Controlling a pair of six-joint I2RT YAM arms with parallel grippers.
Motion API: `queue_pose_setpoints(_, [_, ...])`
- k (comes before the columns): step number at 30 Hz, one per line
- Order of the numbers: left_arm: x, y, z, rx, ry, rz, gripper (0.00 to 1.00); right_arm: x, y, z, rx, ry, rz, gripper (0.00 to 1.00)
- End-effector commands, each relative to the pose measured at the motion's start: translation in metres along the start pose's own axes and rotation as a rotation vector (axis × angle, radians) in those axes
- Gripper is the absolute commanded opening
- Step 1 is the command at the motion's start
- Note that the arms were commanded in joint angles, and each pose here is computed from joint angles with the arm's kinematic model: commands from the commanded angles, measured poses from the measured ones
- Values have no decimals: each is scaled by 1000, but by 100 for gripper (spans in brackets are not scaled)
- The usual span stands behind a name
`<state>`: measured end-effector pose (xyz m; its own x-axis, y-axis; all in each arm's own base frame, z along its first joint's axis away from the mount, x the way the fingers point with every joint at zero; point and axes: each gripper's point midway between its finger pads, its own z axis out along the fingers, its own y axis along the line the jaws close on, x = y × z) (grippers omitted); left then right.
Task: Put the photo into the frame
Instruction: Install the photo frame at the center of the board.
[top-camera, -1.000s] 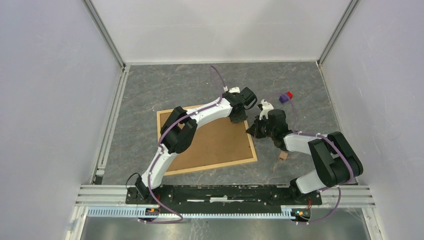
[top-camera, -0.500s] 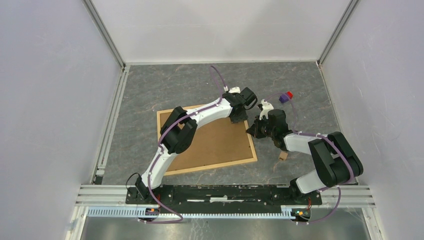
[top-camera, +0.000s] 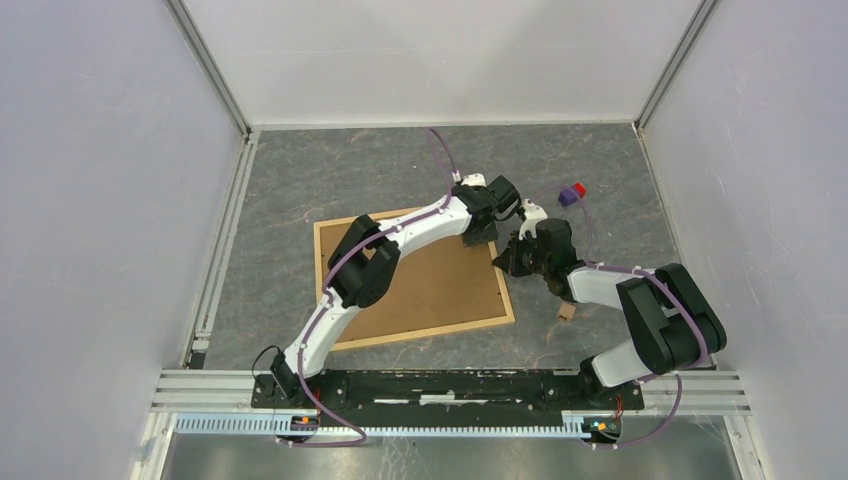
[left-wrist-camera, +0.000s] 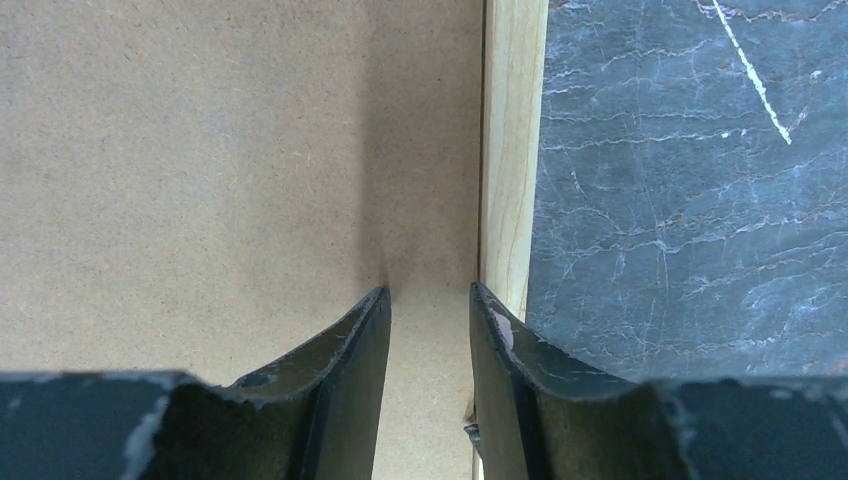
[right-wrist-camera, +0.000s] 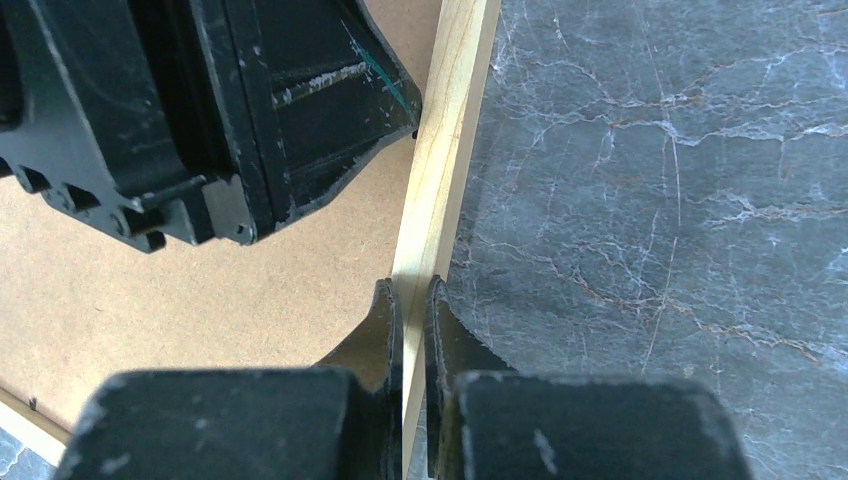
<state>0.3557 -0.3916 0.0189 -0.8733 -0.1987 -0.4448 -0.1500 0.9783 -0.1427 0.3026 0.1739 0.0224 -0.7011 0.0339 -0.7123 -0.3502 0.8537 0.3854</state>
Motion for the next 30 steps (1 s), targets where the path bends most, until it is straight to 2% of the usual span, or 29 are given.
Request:
queue_pose_setpoints(1, [84,118,53,-432,207,202,44,40,1,-11,-12,131,13,0])
queue_pose_setpoints(23, [113,138,56,-506,250,300,46,35,-3,-14,24,116,6,0])
queue_pose_setpoints(27, [91,113,41,-350,236,316,52,32,-4,-14,31,127,-8,0])
queue_pose_setpoints(30, [63,94,9,-198,213,308,58,25,-7,-16,60,133,-20,3])
